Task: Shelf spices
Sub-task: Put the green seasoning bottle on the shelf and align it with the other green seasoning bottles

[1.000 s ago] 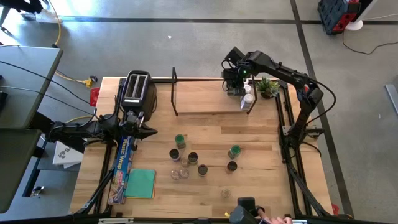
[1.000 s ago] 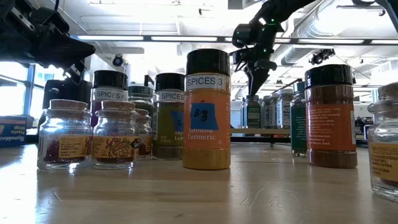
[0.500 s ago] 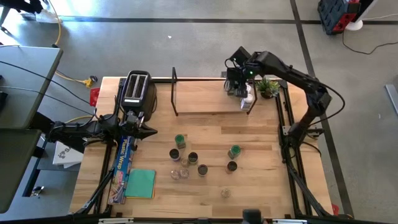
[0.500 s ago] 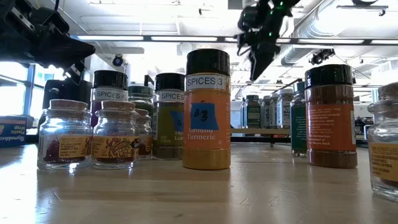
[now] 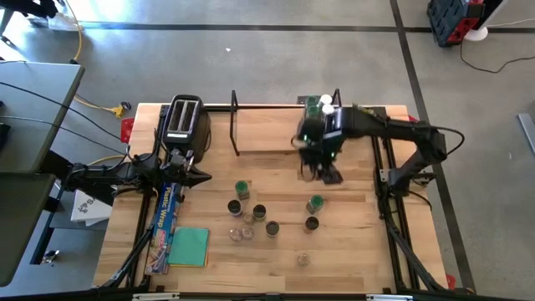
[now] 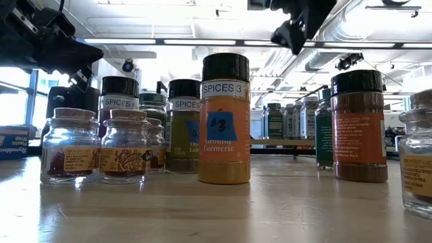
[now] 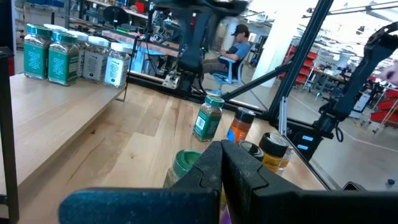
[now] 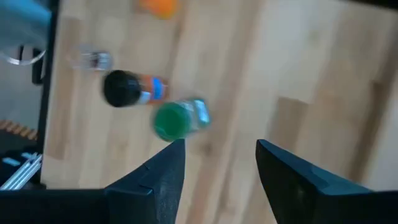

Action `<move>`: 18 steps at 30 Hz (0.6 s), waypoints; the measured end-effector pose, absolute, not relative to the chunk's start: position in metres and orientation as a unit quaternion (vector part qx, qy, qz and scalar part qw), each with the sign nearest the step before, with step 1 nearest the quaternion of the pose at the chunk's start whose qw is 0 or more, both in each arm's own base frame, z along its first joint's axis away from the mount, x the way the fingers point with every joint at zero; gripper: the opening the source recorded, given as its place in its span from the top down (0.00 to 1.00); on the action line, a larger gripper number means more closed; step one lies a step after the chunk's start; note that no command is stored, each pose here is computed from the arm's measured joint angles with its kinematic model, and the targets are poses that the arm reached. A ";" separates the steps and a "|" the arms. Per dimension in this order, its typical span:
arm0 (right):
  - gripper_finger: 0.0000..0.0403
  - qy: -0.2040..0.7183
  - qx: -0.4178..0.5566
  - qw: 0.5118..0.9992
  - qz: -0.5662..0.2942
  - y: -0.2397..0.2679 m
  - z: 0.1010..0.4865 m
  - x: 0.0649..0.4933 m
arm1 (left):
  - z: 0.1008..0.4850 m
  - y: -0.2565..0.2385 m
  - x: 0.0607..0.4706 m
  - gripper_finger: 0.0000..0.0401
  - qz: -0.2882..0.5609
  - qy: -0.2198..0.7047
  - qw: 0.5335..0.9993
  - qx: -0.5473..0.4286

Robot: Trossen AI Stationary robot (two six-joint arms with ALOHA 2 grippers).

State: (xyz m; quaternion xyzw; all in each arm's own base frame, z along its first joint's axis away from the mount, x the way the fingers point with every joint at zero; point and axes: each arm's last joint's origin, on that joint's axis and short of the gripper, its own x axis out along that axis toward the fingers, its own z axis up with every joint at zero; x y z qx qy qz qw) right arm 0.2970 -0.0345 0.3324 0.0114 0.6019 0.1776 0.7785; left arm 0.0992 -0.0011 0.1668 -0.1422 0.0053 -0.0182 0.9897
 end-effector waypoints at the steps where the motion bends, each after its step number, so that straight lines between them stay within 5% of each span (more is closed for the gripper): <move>1: 0.51 0.599 0.004 0.779 0.187 -0.025 0.333 0.299 | 0.167 -0.001 0.099 1.00 -0.018 0.005 0.990 -0.142; 11: 0.29 0.618 -0.071 0.750 0.227 0.037 0.305 0.325 | 0.167 -0.001 0.099 1.00 -0.018 0.005 0.990 -0.142; 18: 0.25 0.675 -0.113 0.681 0.262 0.055 0.270 0.335 | 0.167 -0.001 0.099 1.00 -0.018 0.005 0.990 -0.142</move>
